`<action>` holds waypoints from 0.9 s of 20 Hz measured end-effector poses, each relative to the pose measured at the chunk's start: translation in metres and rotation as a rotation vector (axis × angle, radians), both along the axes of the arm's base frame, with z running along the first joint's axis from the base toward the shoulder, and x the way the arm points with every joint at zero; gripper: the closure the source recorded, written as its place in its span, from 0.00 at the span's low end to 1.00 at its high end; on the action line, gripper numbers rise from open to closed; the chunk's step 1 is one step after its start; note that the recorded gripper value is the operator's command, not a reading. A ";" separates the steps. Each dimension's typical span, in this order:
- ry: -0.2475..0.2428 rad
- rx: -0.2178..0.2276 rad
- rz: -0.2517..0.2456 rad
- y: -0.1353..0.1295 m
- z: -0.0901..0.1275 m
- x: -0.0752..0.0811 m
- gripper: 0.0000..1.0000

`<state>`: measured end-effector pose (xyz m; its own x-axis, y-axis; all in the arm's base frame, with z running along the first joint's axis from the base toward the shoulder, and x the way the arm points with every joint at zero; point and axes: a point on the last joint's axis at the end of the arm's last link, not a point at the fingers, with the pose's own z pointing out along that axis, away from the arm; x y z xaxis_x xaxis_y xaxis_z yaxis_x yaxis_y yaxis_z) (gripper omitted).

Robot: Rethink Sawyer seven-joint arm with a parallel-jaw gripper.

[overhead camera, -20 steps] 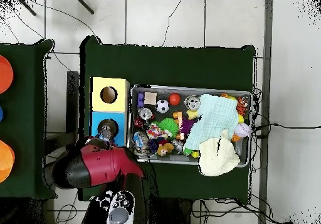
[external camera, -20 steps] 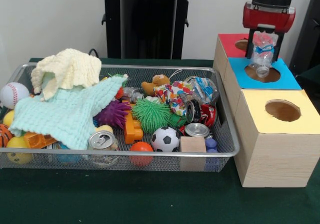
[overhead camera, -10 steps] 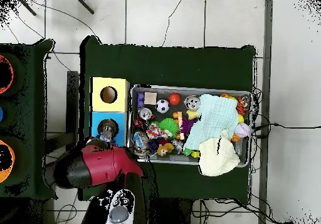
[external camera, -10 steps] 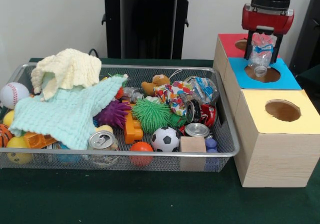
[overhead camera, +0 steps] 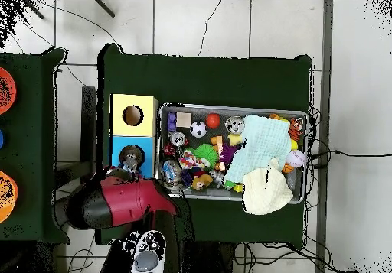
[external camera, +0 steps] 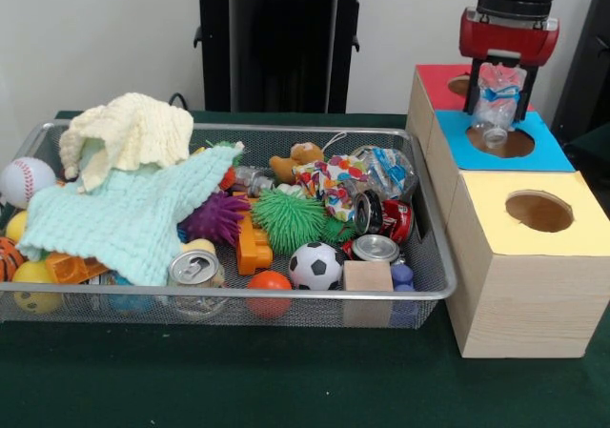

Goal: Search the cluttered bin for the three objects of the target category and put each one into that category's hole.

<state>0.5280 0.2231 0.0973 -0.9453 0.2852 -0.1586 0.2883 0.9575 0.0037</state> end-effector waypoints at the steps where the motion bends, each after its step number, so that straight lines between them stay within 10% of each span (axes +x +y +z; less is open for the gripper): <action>1: 0.000 0.000 -0.001 0.000 0.000 0.000 0.00; 18: -0.068 0.018 -0.021 -0.008 0.035 0.019 0.00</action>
<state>0.5469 0.2151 0.1321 -0.9263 0.3079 -0.2172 0.3064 0.9510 0.0415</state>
